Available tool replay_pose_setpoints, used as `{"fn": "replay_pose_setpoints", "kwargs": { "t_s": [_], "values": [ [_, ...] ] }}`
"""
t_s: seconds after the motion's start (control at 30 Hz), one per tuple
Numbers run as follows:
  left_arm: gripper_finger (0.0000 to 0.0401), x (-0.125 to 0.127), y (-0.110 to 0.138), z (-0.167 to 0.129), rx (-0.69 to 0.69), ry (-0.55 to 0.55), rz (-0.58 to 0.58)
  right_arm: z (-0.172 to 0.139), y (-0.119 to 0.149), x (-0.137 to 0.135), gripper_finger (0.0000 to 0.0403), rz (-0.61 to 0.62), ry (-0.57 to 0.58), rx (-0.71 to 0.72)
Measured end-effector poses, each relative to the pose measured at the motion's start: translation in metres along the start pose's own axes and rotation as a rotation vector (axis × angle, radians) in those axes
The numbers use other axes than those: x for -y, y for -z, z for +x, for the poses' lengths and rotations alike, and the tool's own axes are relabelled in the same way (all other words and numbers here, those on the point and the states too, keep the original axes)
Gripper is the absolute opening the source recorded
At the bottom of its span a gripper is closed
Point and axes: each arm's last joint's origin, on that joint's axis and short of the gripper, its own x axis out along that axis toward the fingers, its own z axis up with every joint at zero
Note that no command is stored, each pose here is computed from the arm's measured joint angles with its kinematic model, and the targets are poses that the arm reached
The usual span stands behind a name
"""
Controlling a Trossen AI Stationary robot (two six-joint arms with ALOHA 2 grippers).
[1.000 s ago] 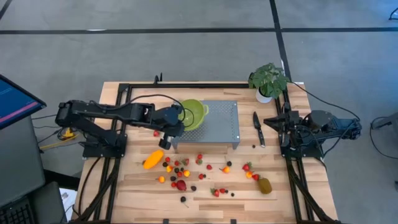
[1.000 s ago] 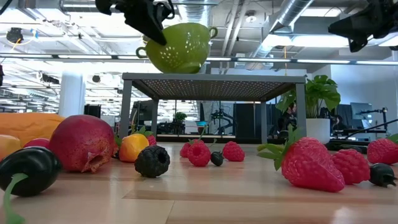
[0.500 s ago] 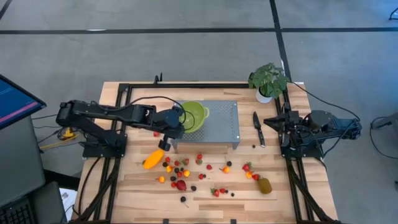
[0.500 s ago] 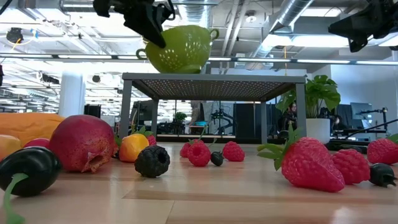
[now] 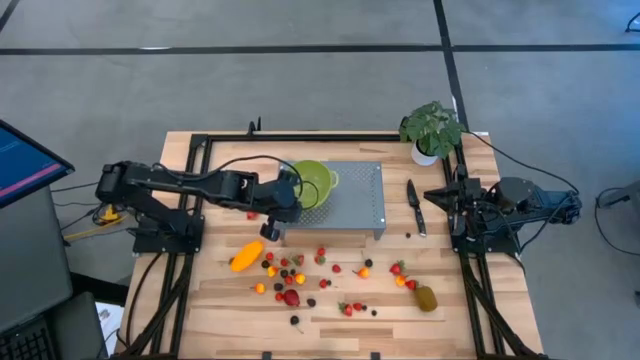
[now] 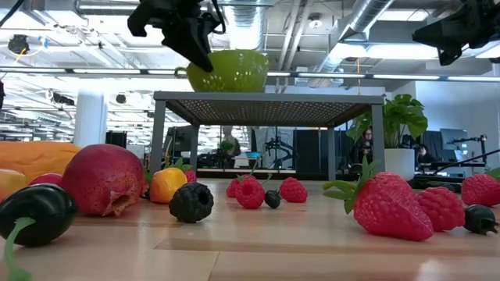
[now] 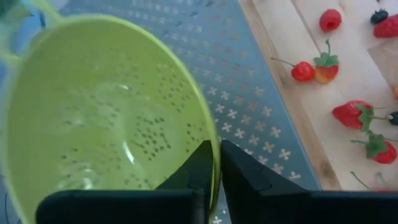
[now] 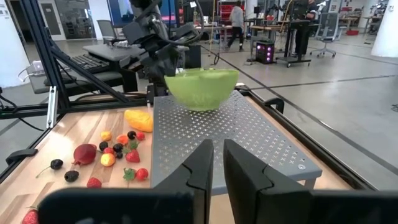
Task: Pick & Place Fruit
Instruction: Put the green strainer bowl on the shelf, then put the strawberry into the green strainer bowl on the shelf
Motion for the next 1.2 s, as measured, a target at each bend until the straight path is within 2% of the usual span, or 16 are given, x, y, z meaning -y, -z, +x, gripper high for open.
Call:
{"fn": "replay_pose_setpoints", "kwargs": {
  "t_s": [0.3, 0.47, 0.57, 0.77, 0.9, 1.0, 1.2],
  "values": [
    [0.0119, -0.003, -0.001, -0.008, 0.036, -0.028, -0.012, 0.0, 0.0, 0.0, 0.0033, 0.0, 0.0, 0.0],
    [0.0153, -0.008, 0.003, -0.035, 0.074, -0.119, -0.034, 0.0, 0.0, 0.0, 0.0033, 0.0, 0.0, 0.001],
    [0.0166, -0.01, 0.007, -0.059, 0.145, -0.148, -0.096, 0.0, 0.0, 0.0, 0.0033, 0.0, 0.0, 0.0],
    [0.0176, -0.011, 0.024, -0.108, 0.287, -0.143, -0.34, 0.0, 0.0, 0.0, 0.0033, 0.0, 0.0, 0.0],
    [0.0176, -0.007, 0.043, -0.131, 0.293, -0.091, -0.469, 0.0, 0.0, 0.0, 0.0033, -0.001, 0.0, -0.002],
    [0.0171, 0.003, 0.061, -0.131, 0.258, -0.067, -0.54, 0.0, 0.0, 0.0, 0.0033, -0.001, 0.0, -0.003],
    [0.0155, 0.03, 0.099, -0.105, 0.171, -0.032, -0.607, 0.0, 0.0, 0.0, 0.0033, -0.001, 0.001, -0.003]
  ]
}}
